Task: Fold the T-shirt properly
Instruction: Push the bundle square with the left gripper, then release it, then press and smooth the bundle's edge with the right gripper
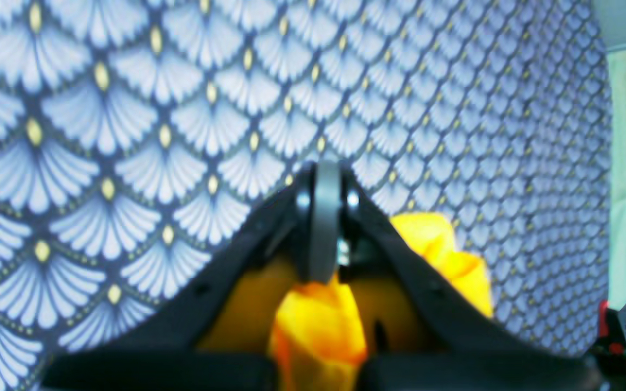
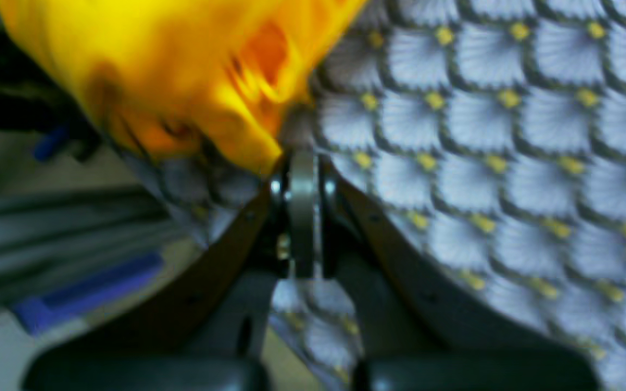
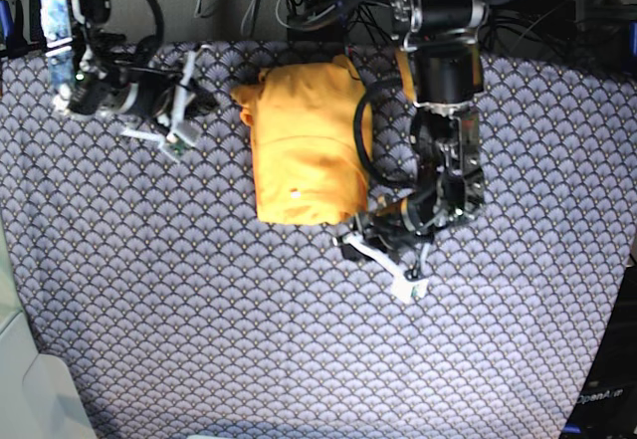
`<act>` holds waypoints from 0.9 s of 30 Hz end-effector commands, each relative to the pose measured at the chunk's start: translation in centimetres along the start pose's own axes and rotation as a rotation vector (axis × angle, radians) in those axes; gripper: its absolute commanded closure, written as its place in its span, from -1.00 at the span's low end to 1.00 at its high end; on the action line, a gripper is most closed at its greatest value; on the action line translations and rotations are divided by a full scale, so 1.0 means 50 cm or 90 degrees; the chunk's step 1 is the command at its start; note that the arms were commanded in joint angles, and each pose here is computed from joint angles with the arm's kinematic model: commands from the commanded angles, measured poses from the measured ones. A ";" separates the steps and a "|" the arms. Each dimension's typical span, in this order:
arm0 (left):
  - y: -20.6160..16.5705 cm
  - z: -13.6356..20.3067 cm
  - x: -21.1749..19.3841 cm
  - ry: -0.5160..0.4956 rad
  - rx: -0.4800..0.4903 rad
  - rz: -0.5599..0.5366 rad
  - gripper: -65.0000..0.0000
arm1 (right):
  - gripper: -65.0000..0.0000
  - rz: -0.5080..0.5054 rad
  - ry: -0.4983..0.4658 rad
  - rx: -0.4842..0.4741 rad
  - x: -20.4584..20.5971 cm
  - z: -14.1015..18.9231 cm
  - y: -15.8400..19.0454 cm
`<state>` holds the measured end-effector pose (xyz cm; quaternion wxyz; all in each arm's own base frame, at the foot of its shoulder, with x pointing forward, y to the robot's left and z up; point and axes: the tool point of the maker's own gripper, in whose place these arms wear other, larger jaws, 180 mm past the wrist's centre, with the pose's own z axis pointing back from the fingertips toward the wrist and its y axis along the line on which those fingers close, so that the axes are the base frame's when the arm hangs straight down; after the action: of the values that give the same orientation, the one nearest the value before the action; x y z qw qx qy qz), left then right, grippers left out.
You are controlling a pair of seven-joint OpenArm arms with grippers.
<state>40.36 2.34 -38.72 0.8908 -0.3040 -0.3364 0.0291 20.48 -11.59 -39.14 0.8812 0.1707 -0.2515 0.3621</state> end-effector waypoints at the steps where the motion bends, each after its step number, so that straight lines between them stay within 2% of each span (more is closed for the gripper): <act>1: -0.015 0.020 0.053 -0.034 -0.010 -0.025 1.00 | 1.00 0.027 -0.055 -0.002 0.050 0.023 0.004; 4: 0.001 0.080 0.095 -0.062 0.000 -0.041 1.00 | 1.00 0.058 -0.087 -0.030 0.083 0.061 0.003; 6: 0.025 0.130 0.097 -0.065 0.018 -0.047 1.00 | 1.00 0.060 -0.081 -0.034 0.082 0.065 0.002; 9: 0.102 0.228 0.079 -0.071 0.094 -0.050 1.00 | 1.00 0.060 -0.088 -0.012 0.091 0.051 0.027; 14: 0.205 0.342 0.005 -0.051 0.201 -0.057 1.00 | 1.00 0.080 -0.131 0.009 0.154 0.035 0.051; 19: 0.244 0.395 -0.052 -0.021 0.249 -0.062 1.00 | 1.00 0.118 -0.150 0.049 0.195 0.016 0.095; 27: 0.283 0.451 -0.127 0.013 0.297 -0.036 1.00 | 1.00 0.135 -0.174 0.132 0.210 -0.015 0.186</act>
<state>23.15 23.54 -38.05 0.9461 -0.0861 -0.3010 0.0830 20.09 0.60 -33.73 0.7834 0.2724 -0.3298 0.4509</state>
